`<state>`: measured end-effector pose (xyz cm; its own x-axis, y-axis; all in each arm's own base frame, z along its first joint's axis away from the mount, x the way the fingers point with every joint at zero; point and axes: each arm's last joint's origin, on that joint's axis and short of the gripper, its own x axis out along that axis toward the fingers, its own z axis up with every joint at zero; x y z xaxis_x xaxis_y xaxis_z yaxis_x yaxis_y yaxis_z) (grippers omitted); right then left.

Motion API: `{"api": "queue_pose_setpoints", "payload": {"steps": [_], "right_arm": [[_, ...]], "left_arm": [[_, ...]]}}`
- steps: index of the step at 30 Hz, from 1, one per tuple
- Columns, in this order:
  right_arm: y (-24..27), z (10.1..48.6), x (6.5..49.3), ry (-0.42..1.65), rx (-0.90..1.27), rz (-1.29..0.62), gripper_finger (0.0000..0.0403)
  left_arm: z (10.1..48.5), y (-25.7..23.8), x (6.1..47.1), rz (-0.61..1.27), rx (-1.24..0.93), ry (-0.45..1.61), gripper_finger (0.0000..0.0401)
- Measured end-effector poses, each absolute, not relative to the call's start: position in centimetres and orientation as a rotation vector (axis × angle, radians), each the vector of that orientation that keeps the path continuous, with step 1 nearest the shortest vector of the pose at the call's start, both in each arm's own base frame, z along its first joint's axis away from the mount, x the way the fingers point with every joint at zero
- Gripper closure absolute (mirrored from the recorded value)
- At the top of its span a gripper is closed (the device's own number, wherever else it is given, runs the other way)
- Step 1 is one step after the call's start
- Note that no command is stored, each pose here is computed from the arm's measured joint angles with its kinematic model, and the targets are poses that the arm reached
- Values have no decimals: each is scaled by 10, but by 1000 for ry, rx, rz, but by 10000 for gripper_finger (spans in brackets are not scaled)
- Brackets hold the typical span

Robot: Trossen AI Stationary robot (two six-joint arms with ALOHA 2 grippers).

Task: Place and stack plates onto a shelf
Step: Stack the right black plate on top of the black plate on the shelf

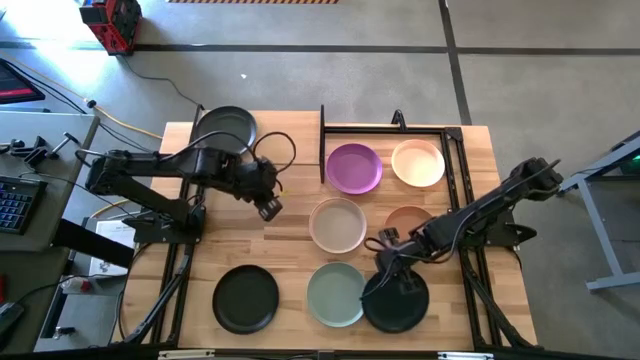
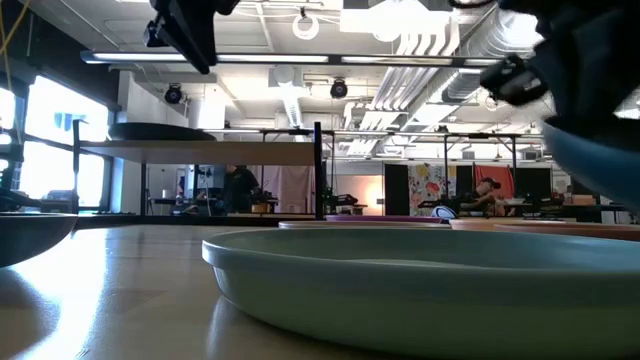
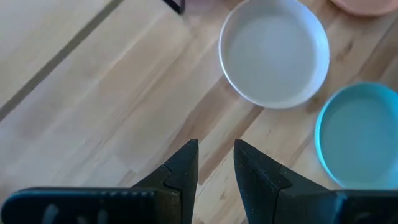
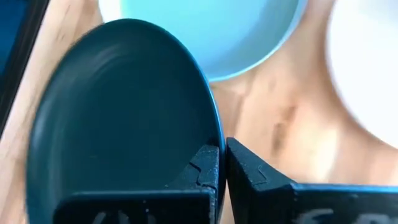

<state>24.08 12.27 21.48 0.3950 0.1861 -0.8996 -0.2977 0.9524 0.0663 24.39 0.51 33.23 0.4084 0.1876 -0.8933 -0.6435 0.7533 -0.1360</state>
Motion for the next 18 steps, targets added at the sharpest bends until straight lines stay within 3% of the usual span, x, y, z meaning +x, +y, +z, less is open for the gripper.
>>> {"api": "queue_pose_setpoints", "payload": {"steps": [18], "right_arm": [[83, 308, 273, 978, -109, -5, 403]], "left_arm": [[340, 26, 257, 510, -458, 878, 311]]}}
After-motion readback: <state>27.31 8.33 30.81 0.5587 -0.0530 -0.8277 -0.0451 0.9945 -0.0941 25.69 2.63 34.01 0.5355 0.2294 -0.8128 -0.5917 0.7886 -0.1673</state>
